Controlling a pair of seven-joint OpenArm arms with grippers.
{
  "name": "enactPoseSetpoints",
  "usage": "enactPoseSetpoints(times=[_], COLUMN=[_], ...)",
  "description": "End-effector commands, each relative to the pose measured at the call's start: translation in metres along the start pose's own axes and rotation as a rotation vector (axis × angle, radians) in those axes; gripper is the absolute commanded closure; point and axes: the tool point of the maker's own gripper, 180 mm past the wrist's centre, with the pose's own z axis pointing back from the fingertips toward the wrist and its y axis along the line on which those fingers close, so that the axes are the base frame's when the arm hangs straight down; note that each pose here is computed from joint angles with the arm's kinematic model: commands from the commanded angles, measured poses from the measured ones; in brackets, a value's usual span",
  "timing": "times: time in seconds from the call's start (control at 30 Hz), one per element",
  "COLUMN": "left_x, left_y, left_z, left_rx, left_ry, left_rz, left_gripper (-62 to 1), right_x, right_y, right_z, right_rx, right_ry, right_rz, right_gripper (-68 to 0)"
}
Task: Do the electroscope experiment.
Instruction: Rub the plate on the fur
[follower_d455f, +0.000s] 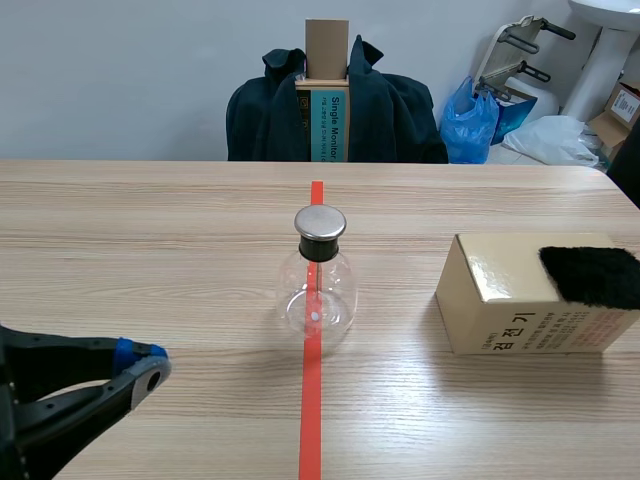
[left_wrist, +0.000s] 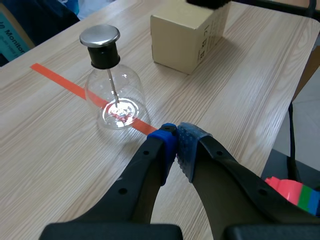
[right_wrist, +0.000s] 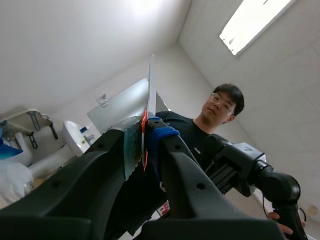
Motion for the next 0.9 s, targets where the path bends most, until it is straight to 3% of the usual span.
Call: enactPoseSetpoints(times=[0.0, 0.03, 0.13, 0.53, 0.87], left_x=[0.005, 0.005, 0.006, 0.006, 0.005], left_y=[0.007, 0.009, 0.01, 0.011, 0.01], left_z=[-0.002, -0.002, -0.002, -0.003, -0.003], left_rx=[0.019, 0.023, 0.029, 0.045, 0.042], left_ry=[-0.033, -0.034, -0.035, -0.042, -0.036], left_rz=[0.001, -0.001, -0.004, 0.005, -0.005], left_gripper=[-9.6, -19.0, -61.4, -62.3, -62.3], right_x=[-0.005, -0.007, -0.015, -0.04, -0.048], right_y=[0.006, 0.013, 0.03, 0.113, 0.152], right_z=[0.005, 0.009, 0.02, 0.057, 0.081], right_rx=[0.009, 0.029, 0.072, 0.375, 0.56], right_ry=[0.003, 0.007, 0.028, 0.062, 0.067], right_rz=[0.004, 0.003, 0.013, 0.024, 0.048], right_gripper=[-1.0, -1.0, -1.0, -1.0, -1.0])
